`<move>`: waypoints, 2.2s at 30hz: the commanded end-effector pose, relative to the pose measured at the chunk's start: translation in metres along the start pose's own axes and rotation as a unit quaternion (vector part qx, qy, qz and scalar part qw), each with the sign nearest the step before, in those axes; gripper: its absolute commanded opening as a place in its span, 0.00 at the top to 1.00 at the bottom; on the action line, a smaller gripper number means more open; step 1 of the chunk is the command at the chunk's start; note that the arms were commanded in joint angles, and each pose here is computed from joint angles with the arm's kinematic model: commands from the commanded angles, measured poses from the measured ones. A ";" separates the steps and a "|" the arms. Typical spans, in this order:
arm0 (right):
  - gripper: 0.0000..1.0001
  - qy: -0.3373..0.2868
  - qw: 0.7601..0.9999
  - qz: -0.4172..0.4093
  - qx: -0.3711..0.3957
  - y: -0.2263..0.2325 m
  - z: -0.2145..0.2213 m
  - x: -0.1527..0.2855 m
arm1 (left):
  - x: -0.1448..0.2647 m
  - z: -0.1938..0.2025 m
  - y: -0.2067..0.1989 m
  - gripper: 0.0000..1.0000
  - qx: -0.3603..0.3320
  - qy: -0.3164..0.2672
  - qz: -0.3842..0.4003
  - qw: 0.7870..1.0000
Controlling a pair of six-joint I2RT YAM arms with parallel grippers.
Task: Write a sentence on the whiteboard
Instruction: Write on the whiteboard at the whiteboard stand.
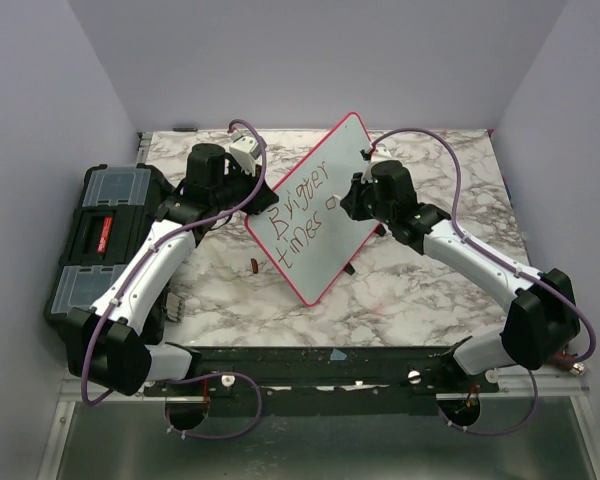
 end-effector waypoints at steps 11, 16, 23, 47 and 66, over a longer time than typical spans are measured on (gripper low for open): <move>0.99 0.021 1.000 0.016 -0.007 -0.013 0.029 -0.001 | -0.002 -0.008 0.010 1.00 -0.062 -0.015 -0.018 0.998; 0.99 0.022 0.999 0.023 -0.010 -0.016 0.031 -0.001 | -0.001 -0.008 0.010 1.00 -0.062 -0.014 -0.019 0.998; 0.99 0.014 0.999 0.035 -0.010 -0.018 0.025 0.005 | -0.001 -0.009 0.009 1.00 -0.062 -0.015 -0.019 0.998; 0.99 -0.044 0.999 0.029 -0.003 -0.005 -0.025 0.010 | 0.000 -0.009 0.010 1.00 -0.064 -0.016 -0.020 0.998; 0.99 -0.053 0.999 -0.001 -0.013 0.008 -0.049 -0.008 | -0.001 -0.007 0.010 1.00 -0.064 -0.014 -0.021 0.998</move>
Point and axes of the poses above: each gripper's point midway between its finger pads, its own x axis back along the fingers, its own y axis along the line the jaws close on, z = x × y, the point moved 3 cm from there along x, back along the fingers, and after that the axes turned 7 degrees about -x, right-handed, at the moved point
